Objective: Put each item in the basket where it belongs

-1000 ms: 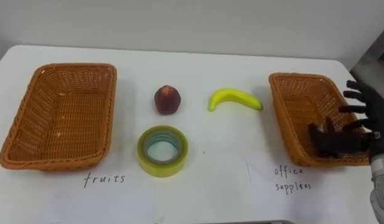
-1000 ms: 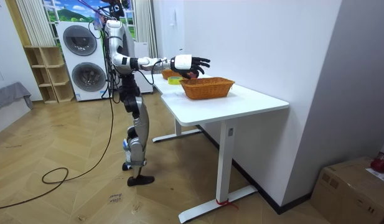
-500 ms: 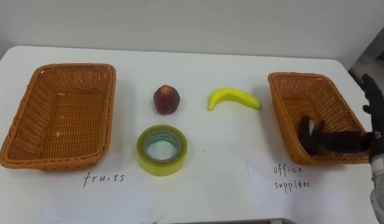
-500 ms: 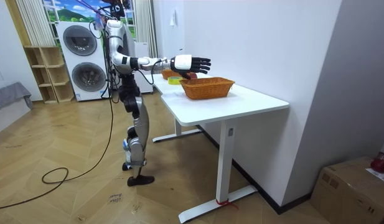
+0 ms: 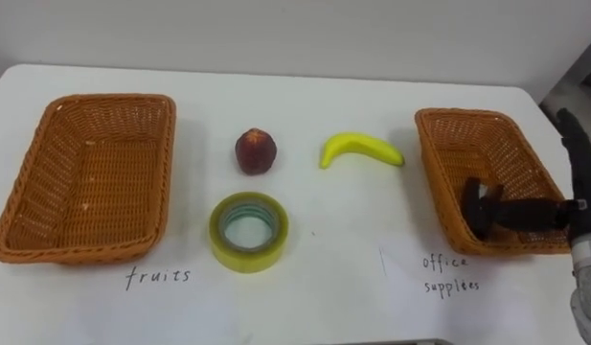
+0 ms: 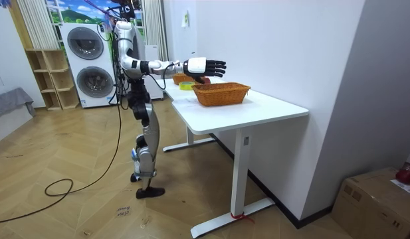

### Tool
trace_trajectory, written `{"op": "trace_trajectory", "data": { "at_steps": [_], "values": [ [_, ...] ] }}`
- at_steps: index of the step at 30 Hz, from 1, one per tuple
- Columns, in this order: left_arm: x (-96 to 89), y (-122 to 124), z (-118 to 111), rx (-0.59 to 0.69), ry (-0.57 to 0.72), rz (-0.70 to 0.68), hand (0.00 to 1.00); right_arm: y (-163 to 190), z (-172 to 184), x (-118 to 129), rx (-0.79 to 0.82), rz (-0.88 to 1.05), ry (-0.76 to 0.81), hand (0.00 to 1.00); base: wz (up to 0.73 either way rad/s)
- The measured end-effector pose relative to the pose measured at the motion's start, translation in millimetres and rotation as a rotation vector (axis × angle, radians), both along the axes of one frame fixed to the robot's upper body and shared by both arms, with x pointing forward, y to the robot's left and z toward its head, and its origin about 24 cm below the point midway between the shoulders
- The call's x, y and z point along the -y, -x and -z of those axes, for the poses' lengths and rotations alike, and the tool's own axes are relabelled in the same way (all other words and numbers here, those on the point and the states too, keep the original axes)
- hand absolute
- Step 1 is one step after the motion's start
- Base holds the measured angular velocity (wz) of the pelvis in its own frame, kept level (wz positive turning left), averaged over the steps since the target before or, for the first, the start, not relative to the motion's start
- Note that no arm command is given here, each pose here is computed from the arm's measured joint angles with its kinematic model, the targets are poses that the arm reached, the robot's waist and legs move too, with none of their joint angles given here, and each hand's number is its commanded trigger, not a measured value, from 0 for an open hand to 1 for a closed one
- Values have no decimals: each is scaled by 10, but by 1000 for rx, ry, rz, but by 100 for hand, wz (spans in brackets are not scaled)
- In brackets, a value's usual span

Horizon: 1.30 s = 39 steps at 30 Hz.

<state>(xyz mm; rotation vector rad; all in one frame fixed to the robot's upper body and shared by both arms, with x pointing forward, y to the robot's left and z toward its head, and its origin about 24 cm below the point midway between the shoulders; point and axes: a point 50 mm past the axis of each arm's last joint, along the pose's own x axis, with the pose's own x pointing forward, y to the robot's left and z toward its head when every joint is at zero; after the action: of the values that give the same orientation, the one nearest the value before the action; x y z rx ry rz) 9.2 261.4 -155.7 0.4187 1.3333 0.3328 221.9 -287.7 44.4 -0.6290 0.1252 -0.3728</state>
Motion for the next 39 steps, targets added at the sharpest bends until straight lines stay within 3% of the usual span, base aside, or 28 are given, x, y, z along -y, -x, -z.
{"op": "trace_trajectory", "data": {
  "at_steps": [12, 33, 39],
  "values": [
    [3, 26, 2, -6, -1, -2, 0, -23, -66, -23, 40, -9, -36, 0, -1],
    [24, -180, 5, 39, 4, 11, 0, -244, -378, -145, 202, -67, -143, 0, 0],
    [34, -180, 16, 28, 10, 16, 0, -357, -438, -326, 220, -159, -188, 0, 0]
  ]
}}
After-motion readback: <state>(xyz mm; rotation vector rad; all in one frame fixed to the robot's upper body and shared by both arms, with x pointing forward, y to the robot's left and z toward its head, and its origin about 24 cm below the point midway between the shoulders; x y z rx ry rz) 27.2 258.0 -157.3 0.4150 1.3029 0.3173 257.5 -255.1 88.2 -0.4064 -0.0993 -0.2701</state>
